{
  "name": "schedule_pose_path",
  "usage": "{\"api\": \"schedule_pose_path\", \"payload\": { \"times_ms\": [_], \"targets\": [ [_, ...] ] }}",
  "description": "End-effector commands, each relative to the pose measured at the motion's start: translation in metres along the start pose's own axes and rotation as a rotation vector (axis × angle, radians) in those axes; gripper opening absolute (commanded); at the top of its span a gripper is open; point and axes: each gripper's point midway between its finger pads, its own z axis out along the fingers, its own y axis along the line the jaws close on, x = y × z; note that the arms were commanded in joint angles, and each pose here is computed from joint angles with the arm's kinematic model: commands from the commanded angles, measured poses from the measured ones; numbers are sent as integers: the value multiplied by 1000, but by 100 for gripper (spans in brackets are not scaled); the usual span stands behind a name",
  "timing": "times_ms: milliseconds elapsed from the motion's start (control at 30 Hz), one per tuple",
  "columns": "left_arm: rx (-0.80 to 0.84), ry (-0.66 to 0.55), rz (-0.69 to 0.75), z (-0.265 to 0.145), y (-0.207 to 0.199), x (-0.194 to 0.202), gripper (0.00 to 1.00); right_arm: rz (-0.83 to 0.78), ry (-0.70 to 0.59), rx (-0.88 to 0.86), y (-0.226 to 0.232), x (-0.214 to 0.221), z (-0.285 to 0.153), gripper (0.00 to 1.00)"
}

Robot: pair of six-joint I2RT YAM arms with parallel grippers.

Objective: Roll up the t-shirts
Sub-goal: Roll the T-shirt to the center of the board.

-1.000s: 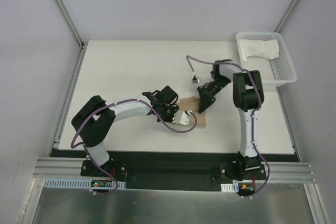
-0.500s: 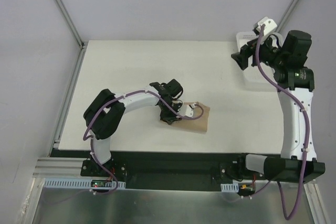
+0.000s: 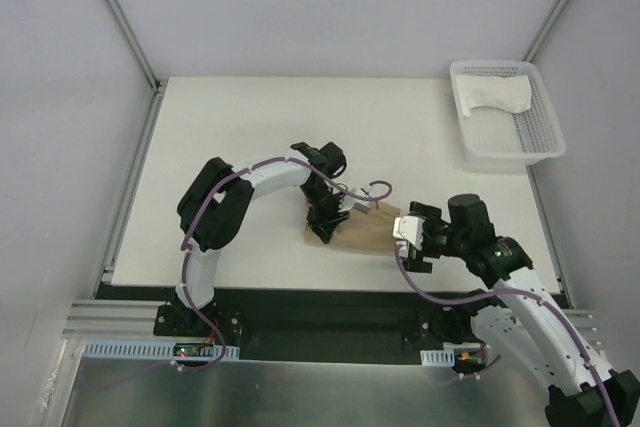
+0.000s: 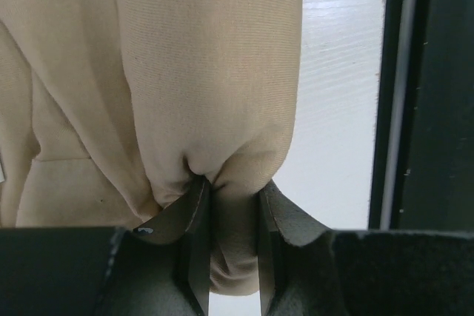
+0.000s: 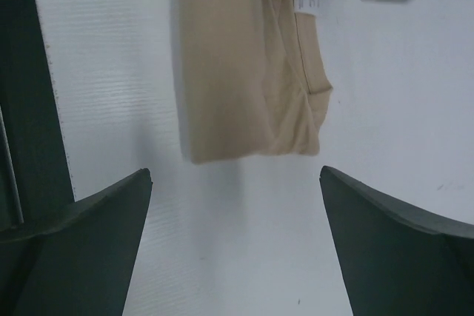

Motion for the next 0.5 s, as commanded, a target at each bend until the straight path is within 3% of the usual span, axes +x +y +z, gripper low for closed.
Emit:
{"api": "schedule_pose_path", "payload": {
  "times_ms": [0, 333, 467],
  "targets": [
    [214, 119, -226, 20, -37, 44, 0, -192, -50, -34, 10, -14, 16, 100],
    [246, 95, -263, 20, -41, 42, 0, -240, -3, -74, 18, -6, 66, 96],
    [251, 91, -271, 21, -40, 42, 0, -250, 17, -99, 20, -2, 76, 88]
  ]
}}
